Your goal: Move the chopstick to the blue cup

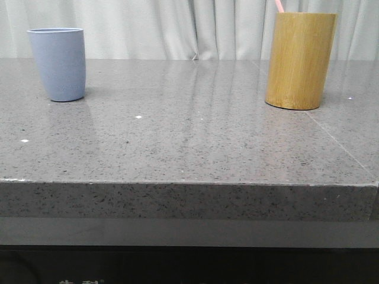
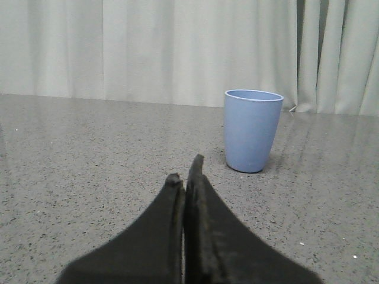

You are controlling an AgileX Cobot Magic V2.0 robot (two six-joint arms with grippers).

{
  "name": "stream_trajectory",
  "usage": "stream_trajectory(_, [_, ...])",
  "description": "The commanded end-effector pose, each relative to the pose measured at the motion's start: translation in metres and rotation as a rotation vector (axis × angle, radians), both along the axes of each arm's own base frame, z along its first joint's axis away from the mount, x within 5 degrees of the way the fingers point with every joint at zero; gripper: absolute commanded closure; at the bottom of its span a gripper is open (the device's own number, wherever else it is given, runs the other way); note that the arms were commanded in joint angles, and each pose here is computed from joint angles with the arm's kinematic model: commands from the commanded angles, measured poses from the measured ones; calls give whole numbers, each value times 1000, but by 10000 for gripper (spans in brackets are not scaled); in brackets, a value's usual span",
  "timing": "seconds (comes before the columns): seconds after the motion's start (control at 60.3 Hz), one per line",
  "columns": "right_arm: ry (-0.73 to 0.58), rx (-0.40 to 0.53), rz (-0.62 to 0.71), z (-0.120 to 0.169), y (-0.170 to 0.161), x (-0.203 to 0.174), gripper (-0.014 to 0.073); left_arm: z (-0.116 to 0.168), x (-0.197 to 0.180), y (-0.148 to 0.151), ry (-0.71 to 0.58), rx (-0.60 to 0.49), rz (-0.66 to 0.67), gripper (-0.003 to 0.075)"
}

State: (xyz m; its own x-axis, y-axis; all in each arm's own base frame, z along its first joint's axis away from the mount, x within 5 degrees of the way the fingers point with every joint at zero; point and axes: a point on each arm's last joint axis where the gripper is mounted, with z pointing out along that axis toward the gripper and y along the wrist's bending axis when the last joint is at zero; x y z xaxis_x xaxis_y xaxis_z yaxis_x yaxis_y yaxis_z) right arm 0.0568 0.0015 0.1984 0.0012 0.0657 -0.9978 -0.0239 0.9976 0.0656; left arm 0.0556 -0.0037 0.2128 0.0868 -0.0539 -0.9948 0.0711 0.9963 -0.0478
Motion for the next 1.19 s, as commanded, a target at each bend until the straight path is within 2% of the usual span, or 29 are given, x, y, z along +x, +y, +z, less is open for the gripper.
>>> stream_trajectory(0.0, [-109, -3, -12, 10, -1, -2, 663, 6, -3, 1, -95, -14, 8, 739])
stream_trajectory(0.531, [-110, -3, -12, 10, -1, -2, 663, 6, -3, 1, -95, -14, 8, 739])
stream_trajectory(0.714, [-135, 1, -13, 15, -1, -3, 663, 12, -4, 1, -131, -19, 11, 739])
stream_trajectory(0.863, [-173, 44, -5, 39, -1, -8, 663, 36, -10, 1, -168, -28, 4, 739])
stream_trajectory(1.178, [-198, 25, 19, 116, 1, -33, 663, 118, -33, 0, -188, -22, -25, 739])
